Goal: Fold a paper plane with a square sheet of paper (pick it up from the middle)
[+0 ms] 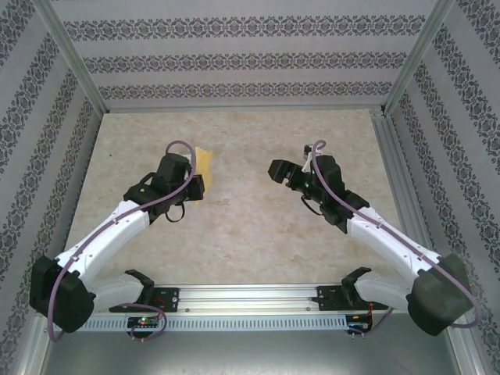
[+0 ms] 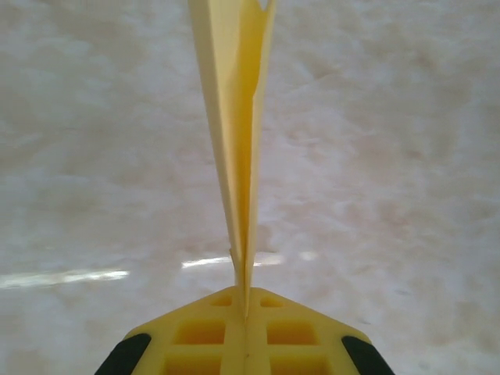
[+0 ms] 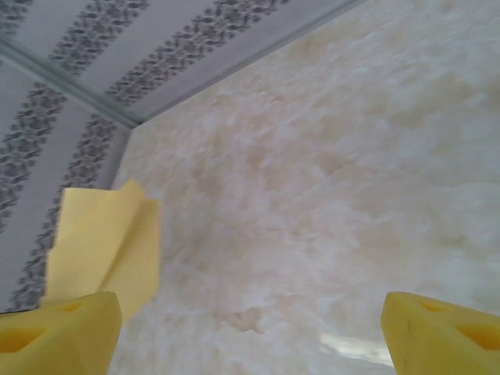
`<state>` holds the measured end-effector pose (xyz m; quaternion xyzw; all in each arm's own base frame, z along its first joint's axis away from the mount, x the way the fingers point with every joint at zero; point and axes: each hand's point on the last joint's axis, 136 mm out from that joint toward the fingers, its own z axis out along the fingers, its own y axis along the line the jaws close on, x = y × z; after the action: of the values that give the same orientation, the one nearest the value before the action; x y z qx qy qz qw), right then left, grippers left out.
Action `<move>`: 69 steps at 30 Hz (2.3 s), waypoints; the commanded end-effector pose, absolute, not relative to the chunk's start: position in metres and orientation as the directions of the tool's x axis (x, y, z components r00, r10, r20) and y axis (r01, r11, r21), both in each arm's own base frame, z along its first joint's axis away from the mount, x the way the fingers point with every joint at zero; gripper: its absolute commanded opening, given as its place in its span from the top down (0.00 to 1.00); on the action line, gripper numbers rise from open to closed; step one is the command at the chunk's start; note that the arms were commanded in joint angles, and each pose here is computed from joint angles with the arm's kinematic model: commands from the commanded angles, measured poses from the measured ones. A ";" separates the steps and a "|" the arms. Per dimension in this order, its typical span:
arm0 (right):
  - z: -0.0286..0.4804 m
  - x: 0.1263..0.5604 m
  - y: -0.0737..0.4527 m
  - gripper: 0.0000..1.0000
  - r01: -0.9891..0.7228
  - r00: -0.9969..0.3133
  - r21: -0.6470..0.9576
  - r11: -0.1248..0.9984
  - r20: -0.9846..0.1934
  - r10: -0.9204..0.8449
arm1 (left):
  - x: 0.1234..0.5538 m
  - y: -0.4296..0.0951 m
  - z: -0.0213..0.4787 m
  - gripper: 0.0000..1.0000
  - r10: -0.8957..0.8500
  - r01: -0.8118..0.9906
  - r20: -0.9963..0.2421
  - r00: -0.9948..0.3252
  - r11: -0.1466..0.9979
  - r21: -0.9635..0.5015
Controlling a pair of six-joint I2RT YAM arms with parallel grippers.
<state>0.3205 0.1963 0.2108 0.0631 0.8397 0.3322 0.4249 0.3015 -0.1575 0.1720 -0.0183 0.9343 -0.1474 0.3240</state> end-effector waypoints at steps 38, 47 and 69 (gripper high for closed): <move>0.149 0.310 0.240 0.27 -0.095 -0.736 0.406 0.909 -0.644 0.210 | 0.294 -0.187 0.114 0.22 -0.080 0.062 -0.486 -0.870 0.961 -0.269; 0.118 0.284 0.390 0.57 -0.329 -0.807 0.326 0.886 -0.584 -0.084 | 0.285 -0.108 0.103 0.11 -0.409 -0.202 -0.422 -0.809 0.868 -0.453; 0.019 0.296 0.395 0.67 -0.292 -0.894 0.221 0.930 -0.408 -0.184 | 0.283 -0.094 0.092 0.08 -0.481 -0.261 -0.364 -0.798 0.819 -0.511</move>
<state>0.2916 0.3992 0.0245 -0.1183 0.9616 0.1513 0.1960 0.2759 -0.0930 0.0891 -0.1942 0.9287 -0.2089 0.2369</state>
